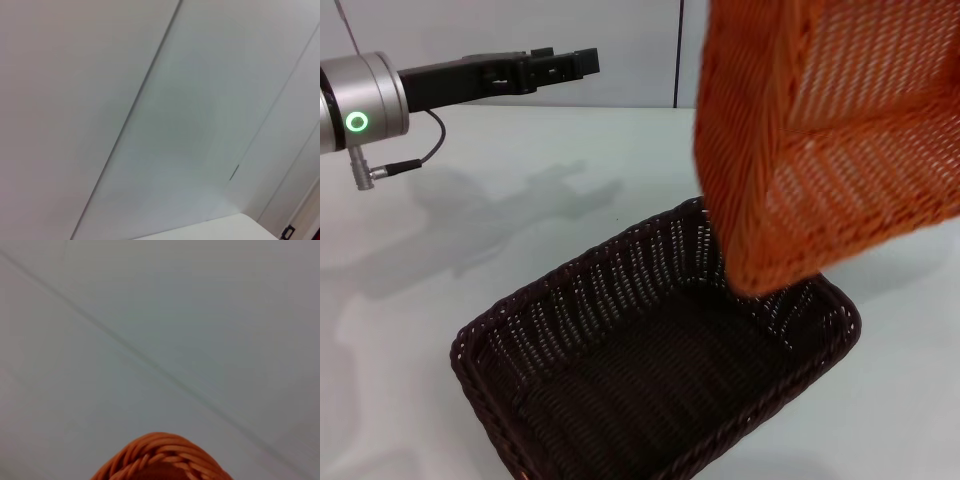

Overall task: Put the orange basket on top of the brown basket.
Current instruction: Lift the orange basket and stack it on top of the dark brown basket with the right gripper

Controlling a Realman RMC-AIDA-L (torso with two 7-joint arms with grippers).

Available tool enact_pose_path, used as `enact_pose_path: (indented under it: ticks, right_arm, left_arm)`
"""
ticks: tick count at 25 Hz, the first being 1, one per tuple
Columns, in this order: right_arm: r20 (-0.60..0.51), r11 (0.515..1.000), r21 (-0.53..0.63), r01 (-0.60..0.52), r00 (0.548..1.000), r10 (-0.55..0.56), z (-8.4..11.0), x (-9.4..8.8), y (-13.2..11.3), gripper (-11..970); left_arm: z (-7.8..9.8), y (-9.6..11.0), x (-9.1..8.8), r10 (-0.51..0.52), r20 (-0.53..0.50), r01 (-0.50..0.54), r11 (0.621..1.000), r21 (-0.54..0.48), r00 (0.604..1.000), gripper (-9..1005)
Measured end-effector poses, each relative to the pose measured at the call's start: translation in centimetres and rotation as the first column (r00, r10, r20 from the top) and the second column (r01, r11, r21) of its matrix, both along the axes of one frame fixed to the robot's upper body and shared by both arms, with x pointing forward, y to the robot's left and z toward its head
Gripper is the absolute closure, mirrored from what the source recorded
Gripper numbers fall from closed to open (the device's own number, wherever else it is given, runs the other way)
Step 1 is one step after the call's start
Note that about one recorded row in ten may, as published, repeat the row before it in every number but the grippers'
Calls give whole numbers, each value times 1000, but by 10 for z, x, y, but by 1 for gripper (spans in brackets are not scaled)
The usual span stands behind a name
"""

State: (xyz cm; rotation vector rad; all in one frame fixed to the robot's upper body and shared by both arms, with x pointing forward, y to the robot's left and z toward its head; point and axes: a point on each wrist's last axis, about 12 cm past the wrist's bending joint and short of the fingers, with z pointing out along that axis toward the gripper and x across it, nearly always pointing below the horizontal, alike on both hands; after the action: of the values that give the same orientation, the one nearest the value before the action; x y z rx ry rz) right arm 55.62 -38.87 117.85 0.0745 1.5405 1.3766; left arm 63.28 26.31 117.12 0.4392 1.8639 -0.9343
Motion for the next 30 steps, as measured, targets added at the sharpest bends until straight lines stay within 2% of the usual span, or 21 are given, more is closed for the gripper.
enact_pose_path:
  ticks: [3, 11, 13, 15, 18, 23, 28, 30]
  right_arm:
    - [-59, 995, -9, -102, 993, 102, -5, 2, 18, 677]
    - [-130, 971, -26, -237, 964, 231, -20, 3, 53, 652]
    - [-170, 958, -43, -284, 947, 273, -29, 5, 70, 645]
    - [-192, 953, -52, -299, 939, 285, -33, 6, 77, 639]
    - [-282, 932, -107, -345, 910, 305, -51, 11, 101, 630]
    - [-308, 917, -143, -372, 897, 316, -58, 13, 112, 614]
    - [-312, 920, -154, -360, 901, 300, -58, 13, 107, 598]
    - [-312, 923, -157, -351, 904, 290, -58, 13, 104, 521]
  left_arm:
    - [-2, 1, 1, 10, -8, -10, 1000, -2, 1000, 156]
    - [-3, -2, 2, 8, -3, -8, 1000, -1, 1000, 156]
    - [-4, -3, 2, 9, -6, -9, 1000, -3, 1000, 156]
    - [-5, -3, 2, 8, -7, -8, 1000, -2, 1000, 156]
    - [-5, -4, 2, 8, -8, -8, 1000, 0, 1000, 156]
    - [-8, -4, 2, 6, -15, -6, 1000, 1, 1000, 156]
    - [-9, -5, 1, 4, -14, -4, 1000, 4, 1000, 156]
    - [-9, -5, 1, 4, -14, -4, 1000, 4, 1000, 156]
